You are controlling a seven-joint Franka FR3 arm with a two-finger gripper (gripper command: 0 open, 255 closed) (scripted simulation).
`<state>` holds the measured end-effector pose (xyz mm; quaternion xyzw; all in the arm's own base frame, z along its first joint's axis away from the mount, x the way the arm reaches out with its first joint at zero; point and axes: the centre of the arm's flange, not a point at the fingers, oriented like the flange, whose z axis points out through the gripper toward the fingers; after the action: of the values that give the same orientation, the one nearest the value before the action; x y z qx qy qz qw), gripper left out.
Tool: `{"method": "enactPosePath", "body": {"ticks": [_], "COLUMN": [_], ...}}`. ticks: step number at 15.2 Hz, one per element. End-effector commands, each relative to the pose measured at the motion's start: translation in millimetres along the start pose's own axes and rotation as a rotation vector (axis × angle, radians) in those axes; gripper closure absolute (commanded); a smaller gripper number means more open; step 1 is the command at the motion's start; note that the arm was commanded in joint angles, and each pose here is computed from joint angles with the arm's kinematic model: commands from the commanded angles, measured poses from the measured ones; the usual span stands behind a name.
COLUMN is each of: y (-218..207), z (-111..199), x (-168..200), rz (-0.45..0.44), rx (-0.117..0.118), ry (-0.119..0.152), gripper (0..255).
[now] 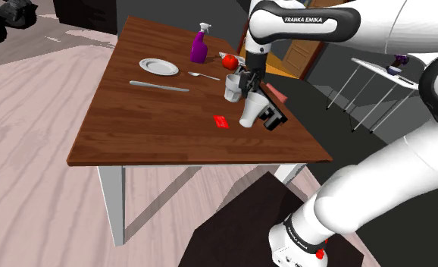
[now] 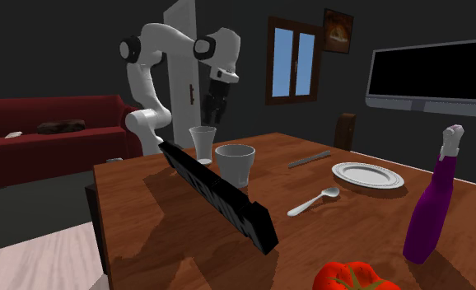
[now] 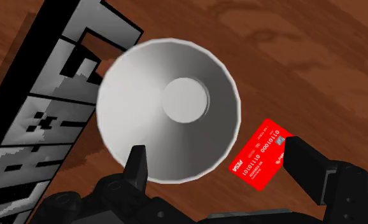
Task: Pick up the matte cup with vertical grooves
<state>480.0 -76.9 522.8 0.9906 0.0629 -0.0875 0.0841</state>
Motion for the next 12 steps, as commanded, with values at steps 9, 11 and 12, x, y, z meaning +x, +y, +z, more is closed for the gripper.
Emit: {"method": "enactPosePath", "body": {"ticks": [9,11,12], "y": [69,83,90], "z": [13,15,16], "x": [109,130,141], "rz": [0.025,0.03,0.032], "rx": [-0.017,-0.021,-0.022], "ry": [0.0,0.0,0.0], "gripper": [0,0,0]}}
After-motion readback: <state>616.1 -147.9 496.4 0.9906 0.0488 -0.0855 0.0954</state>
